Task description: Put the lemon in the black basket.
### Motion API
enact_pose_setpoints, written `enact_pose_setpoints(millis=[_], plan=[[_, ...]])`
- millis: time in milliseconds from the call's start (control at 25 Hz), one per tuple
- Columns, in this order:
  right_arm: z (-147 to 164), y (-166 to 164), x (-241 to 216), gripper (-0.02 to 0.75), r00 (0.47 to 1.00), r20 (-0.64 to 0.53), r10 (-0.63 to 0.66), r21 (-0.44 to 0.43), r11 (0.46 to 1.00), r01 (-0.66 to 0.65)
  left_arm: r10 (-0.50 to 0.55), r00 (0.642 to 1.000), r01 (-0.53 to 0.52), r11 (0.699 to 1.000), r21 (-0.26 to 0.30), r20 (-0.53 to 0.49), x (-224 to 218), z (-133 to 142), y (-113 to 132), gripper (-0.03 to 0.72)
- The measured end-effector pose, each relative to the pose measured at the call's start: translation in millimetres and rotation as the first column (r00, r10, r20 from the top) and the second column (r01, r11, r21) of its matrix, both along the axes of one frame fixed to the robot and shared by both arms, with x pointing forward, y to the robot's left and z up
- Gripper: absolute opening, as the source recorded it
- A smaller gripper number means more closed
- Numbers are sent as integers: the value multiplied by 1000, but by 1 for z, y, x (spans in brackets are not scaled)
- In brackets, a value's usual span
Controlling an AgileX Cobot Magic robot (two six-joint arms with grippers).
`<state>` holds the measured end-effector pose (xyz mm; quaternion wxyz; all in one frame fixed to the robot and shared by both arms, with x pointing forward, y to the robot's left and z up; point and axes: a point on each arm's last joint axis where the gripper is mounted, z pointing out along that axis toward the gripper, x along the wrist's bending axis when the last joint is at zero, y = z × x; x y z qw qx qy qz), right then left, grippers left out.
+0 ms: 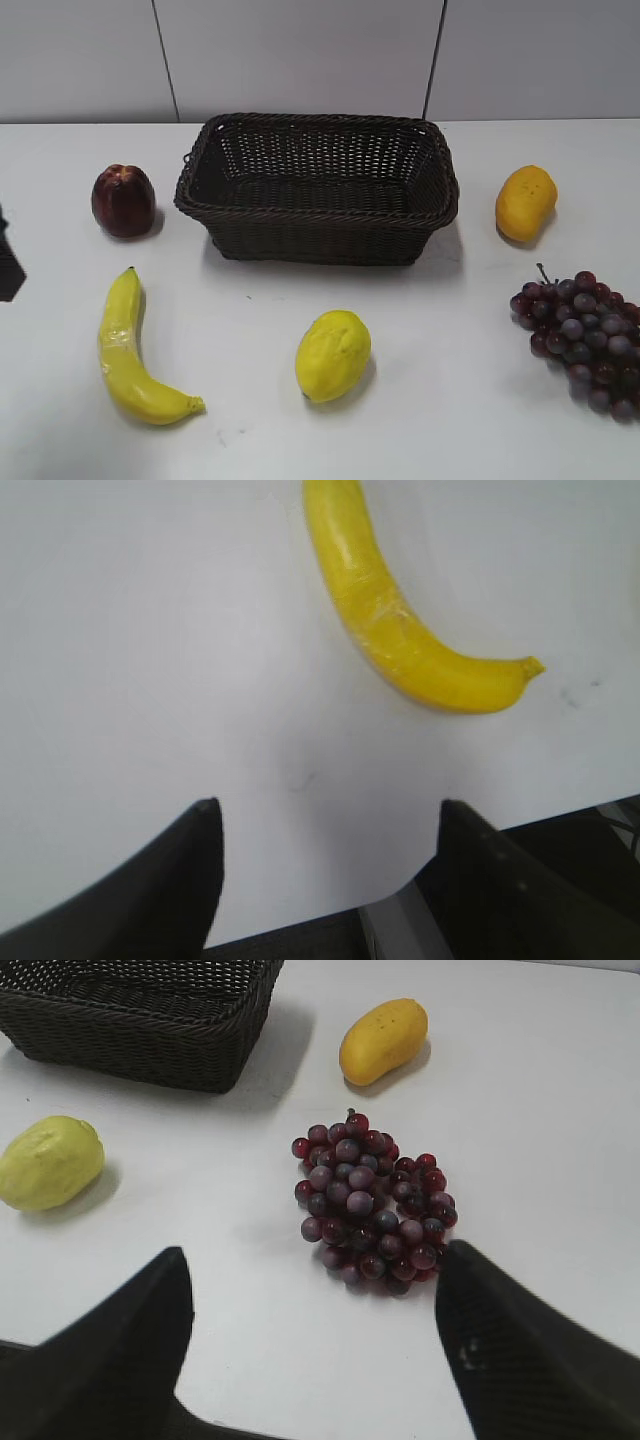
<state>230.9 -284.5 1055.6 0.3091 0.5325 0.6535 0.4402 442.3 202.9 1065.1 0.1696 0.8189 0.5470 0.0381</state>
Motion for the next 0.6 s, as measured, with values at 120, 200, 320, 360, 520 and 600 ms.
enact_pose_setpoints(millis=[120,200,320,360,520,600], plan=[[0,0,0,571,1000,0,0,0,1000,0,-72,997,72,997,-3,-6,11,-2,-29,549],[0,0,0,571,1000,0,0,0,1000,0,-107,994,107,994,-13,0,17,-1,-50,595],[0,0,0,571,1000,0,0,0,1000,0,-155,988,155,988,-22,0,24,-6,-82,630],[0,0,0,571,1000,0,0,0,1000,0,-174,985,174,984,-24,2,26,-8,-93,633],[0,0,0,571,1000,0,0,0,1000,0,-258,966,258,966,-21,-7,30,-20,-138,633],[0,0,0,571,1000,0,0,0,1000,0,-296,955,296,955,-19,-12,30,-26,-158,631]])
